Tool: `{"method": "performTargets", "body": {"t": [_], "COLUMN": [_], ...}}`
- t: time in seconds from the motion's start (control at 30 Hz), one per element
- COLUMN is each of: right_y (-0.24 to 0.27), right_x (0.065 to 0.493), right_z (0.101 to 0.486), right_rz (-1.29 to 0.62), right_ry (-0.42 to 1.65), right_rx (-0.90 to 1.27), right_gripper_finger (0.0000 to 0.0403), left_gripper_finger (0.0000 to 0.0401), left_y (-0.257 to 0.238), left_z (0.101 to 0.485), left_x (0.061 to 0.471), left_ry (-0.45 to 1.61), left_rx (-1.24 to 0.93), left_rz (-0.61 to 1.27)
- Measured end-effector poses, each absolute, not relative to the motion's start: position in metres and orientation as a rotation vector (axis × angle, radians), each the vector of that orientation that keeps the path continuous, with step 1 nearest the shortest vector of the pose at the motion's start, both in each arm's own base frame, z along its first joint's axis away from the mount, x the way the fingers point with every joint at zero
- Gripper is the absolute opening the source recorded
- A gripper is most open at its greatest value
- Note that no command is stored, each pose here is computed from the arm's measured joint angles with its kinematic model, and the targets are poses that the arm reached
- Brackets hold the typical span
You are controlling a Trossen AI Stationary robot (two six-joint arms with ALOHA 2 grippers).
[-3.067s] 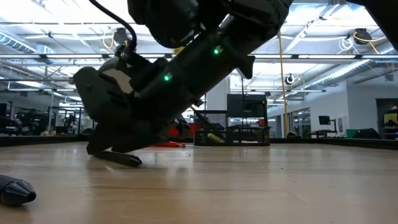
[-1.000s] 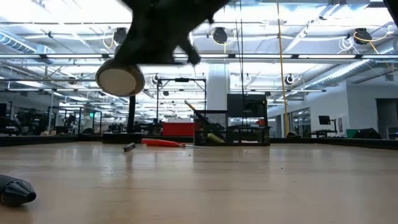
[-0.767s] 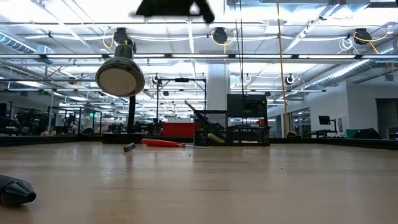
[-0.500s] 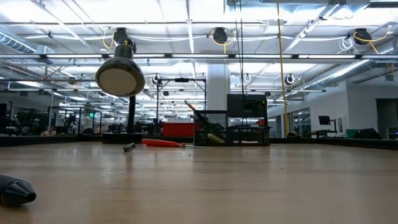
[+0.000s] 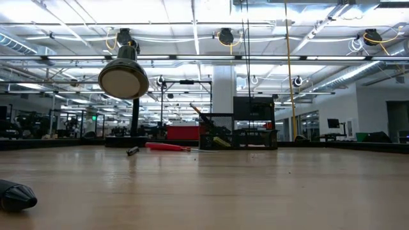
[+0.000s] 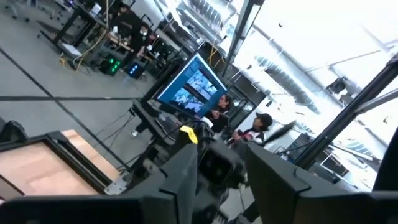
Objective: Pick and place office supplies into organizer
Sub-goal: Put the black pen into the black desk organizer
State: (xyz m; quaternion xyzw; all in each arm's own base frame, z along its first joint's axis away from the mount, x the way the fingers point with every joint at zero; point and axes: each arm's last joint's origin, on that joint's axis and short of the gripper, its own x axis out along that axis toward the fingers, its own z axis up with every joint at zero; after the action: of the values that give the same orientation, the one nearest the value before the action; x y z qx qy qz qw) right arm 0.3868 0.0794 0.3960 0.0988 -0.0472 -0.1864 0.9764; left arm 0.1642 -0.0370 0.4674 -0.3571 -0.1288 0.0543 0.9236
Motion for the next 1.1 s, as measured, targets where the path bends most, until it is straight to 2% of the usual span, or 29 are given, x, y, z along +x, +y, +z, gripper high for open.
{"method": "performTargets", "body": {"t": [0.27,1.1], "right_y": [0.07,0.068], "right_x": [0.386,0.386], "right_z": [0.41,0.415], "right_rz": [-0.387,-0.358], "right_ry": [-0.231,-0.283], "right_rx": [0.211,0.23], "right_gripper_finger": [0.0019,0.0019], "left_gripper_finger": [0.0154,0.0154], "left_y": [-0.041,-0.048], "left_z": [0.463,0.44], "left_x": [0.176,0.227], "left_ry": [-0.245,-0.181], "left_rx": [-0.766,-0.745], "left_rz": [0.124,0.196]}}
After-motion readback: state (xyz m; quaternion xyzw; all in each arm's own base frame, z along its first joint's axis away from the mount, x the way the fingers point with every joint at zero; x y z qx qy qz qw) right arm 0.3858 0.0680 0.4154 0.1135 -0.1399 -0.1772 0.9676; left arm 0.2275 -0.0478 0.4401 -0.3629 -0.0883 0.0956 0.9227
